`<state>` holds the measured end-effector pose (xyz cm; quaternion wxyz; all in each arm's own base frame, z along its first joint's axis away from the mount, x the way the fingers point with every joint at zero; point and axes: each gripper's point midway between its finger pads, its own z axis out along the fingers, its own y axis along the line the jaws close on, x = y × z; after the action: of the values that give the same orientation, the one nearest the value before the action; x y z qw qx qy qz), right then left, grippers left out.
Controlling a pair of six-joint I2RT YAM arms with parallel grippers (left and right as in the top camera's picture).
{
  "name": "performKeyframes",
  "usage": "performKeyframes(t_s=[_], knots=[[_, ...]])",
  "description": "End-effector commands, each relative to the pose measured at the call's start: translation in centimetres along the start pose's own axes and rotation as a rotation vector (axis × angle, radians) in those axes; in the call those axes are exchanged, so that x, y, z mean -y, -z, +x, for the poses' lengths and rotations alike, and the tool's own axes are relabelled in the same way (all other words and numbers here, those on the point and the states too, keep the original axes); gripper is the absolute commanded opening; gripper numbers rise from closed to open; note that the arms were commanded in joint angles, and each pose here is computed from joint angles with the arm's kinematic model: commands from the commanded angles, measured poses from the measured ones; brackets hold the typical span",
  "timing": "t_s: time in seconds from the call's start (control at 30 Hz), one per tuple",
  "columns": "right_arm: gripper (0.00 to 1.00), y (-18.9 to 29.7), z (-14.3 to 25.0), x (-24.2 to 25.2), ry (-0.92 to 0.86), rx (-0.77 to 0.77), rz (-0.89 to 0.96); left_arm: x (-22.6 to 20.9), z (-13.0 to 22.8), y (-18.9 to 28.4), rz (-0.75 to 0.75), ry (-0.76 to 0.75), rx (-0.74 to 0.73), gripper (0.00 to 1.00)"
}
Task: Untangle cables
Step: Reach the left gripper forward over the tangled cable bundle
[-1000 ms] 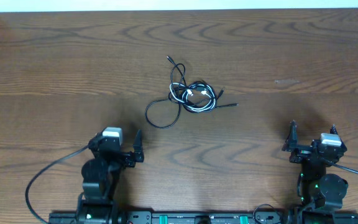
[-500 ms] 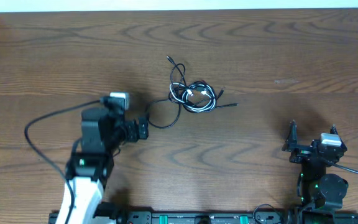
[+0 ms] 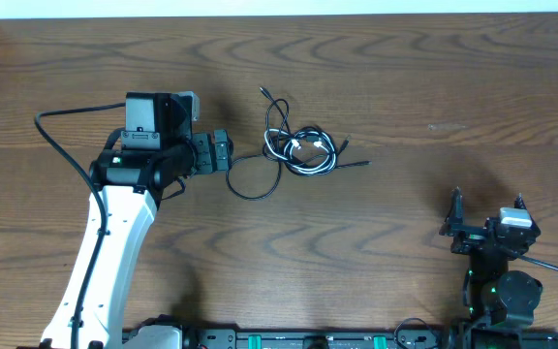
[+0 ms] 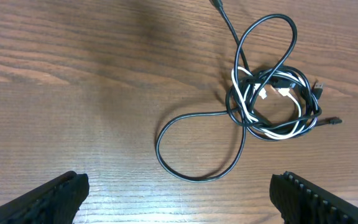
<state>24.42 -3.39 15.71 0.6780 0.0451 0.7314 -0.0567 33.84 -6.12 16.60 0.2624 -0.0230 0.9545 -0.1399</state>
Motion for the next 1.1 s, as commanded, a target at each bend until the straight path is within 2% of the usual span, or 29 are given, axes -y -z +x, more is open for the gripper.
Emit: performKeyframes(t_s=[0.0,0.17,0.33,0.43,0.67,0.83,1.07], knots=[[0.99,0.0,0.0,0.0,0.015,0.001,0.002,0.3,-0.4,0.2,0.007,0.017,0.005,0.98],[0.99,0.0,0.0,0.0,0.015,0.001,0.002,0.4,-0.8,0.2,0.01,0.02,0.021,0.98],[0.99,0.0,0.0,0.0,0.016,0.001,0.002,0.7,-0.9,0.1,0.019,0.228,0.022,0.98],[0.99,0.0,0.0,0.0,0.015,0.001,0.002,2.0,-0.5,-0.1,0.021,0.22,0.016,0.98],[0.99,0.0,0.0,0.0,0.015,0.001,0.002,2.3,-0.9,-0.7,-0.168,0.265,0.115,0.98],[0.99,0.0,0.0,0.0,0.015,0.001,0.002,3.5,-1.4,-2.7,-0.149,0.301,0.124,0.98],[0.99,0.0,0.0,0.0,0.015,0.001,0.002,4.4,-0.8,-6.3,-0.105,0.295,0.056,0.98]])
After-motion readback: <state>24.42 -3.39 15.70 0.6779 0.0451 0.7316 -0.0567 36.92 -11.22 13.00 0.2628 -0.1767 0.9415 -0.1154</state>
